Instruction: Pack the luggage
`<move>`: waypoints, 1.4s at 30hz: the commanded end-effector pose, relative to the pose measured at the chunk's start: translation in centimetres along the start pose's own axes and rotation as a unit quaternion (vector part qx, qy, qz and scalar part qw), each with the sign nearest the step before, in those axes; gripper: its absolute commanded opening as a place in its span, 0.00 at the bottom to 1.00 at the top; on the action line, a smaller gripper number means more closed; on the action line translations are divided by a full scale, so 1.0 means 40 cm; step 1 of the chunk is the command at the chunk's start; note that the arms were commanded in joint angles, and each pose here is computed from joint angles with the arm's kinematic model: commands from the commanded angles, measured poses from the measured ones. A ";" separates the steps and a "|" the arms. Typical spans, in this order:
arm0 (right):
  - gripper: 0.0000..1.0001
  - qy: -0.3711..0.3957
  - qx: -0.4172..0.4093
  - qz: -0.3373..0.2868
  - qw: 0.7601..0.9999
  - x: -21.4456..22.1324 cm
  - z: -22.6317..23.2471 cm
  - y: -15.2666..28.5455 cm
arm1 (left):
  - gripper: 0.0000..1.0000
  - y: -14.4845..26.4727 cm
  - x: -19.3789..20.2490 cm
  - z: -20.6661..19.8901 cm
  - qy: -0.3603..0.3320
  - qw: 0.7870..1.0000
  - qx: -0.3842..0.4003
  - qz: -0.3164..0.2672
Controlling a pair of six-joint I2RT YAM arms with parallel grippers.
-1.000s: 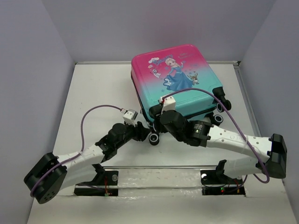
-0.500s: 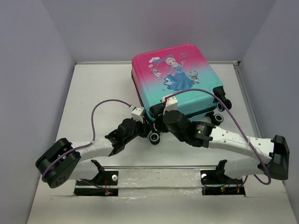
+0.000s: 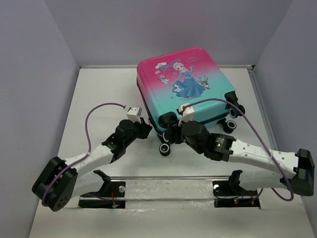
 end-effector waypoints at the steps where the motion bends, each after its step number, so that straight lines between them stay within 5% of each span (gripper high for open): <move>1: 0.07 0.058 0.016 0.082 0.995 0.082 -0.057 0.036 | 0.06 -0.026 -0.183 0.184 0.041 0.965 -0.218 -0.137; 5: 0.07 0.055 -0.025 0.069 0.996 0.076 -0.022 0.043 | 0.06 -0.030 -0.243 0.167 0.091 0.960 -0.202 -0.174; 8: 0.07 0.058 -0.059 0.064 0.994 0.071 0.012 0.047 | 0.39 0.029 -0.262 0.145 0.113 0.954 -0.179 -0.210; 9: 0.07 0.061 -0.075 0.061 0.994 0.069 0.029 0.050 | 0.60 0.050 -0.266 0.135 0.126 0.952 -0.169 -0.221; 14: 0.07 0.063 -0.159 0.048 0.984 0.055 0.145 0.032 | 0.99 0.243 -0.301 0.074 0.164 0.934 -0.101 -0.301; 18: 0.08 0.067 -0.208 0.031 0.975 0.034 0.260 0.001 | 0.99 0.372 -0.341 0.033 0.166 0.923 -0.071 -0.340; 19: 0.16 0.058 -0.219 0.018 0.974 0.007 0.294 0.002 | 0.99 0.396 -0.352 0.026 0.167 0.920 -0.067 -0.348; 20: 0.47 0.061 -0.213 0.025 0.975 0.017 0.312 -0.024 | 0.99 0.438 -0.382 0.004 0.167 0.914 -0.049 -0.367; 23: 1.00 0.067 -0.217 0.005 0.974 -0.036 0.355 -0.016 | 0.99 0.491 -0.416 -0.033 0.158 0.914 -0.020 -0.373; 30: 1.00 0.072 -0.181 -0.070 0.978 -0.160 0.243 0.117 | 0.99 0.541 -0.441 -0.084 0.146 0.927 0.019 -0.346; 34: 1.00 0.015 -0.127 -0.165 0.978 -0.239 0.075 0.268 | 0.99 0.552 -0.420 -0.099 0.130 0.933 0.053 -0.332; 42: 1.00 -0.095 -0.019 -0.251 0.963 -0.154 -0.164 0.361 | 0.99 0.568 -0.348 -0.047 0.126 0.937 0.004 -0.326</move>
Point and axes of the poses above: each gripper's point midway between its finger pads, its own y axis back along the fingers, its own z axis along the line the jaws close on, x = y × z, the point moved 7 cm from there along y, back along the fingers, and after that the axes turned 2 degrees about y, right-handed, at the moved point
